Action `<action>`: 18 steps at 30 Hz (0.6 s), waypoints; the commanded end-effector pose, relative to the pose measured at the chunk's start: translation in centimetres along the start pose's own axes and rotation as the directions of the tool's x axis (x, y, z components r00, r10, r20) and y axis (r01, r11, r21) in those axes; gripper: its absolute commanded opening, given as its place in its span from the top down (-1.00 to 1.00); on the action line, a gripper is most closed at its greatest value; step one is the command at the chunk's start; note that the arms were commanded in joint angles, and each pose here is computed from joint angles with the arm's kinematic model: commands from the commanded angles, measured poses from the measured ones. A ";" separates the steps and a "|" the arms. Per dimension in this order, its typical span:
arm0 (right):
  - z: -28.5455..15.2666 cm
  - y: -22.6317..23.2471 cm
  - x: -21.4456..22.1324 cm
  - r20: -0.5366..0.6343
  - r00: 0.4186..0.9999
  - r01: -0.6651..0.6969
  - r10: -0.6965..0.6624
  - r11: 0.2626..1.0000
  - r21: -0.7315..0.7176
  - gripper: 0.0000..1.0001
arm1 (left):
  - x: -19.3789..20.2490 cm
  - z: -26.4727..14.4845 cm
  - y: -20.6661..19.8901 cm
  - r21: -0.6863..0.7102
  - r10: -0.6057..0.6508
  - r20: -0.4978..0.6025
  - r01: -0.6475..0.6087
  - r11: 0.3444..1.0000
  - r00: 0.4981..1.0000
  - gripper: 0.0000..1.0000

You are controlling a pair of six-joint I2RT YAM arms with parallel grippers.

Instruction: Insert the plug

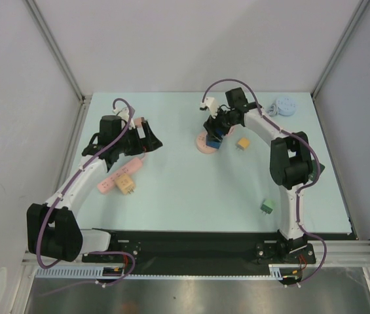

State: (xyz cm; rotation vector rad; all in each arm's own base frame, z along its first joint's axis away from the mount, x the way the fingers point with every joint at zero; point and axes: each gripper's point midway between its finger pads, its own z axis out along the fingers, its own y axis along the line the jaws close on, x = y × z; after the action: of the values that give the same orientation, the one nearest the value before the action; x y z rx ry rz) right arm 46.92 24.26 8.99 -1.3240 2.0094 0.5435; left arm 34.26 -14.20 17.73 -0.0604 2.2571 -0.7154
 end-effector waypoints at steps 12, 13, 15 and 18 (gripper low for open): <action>-3.9 -0.9 -6.8 0.107 0.992 0.053 -0.064 0.993 0.106 -0.76 | -1.0 -0.7 -0.7 0.038 0.018 0.042 -0.020 0.999 0.999 -1.00; -4.3 -0.9 -6.9 0.111 0.992 0.044 -0.057 0.992 0.116 -0.76 | -1.0 -0.7 -0.6 0.034 0.018 0.043 -0.020 0.999 0.999 -0.99; -5.4 -1.1 -7.6 0.130 0.990 0.042 -0.062 0.988 0.148 -0.76 | -1.0 -0.7 -0.6 0.033 0.020 0.044 -0.021 0.999 0.999 -0.99; -5.5 -1.1 -6.6 0.107 0.993 0.022 -0.041 0.986 0.166 -0.68 | -1.1 -0.7 -0.5 0.024 0.018 0.048 -0.019 1.000 0.999 -1.00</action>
State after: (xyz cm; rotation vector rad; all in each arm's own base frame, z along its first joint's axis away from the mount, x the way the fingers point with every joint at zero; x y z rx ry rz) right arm 47.61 25.07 13.34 -1.2691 1.9565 0.4816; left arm 34.19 -14.22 17.66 -0.0592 2.2594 -0.7187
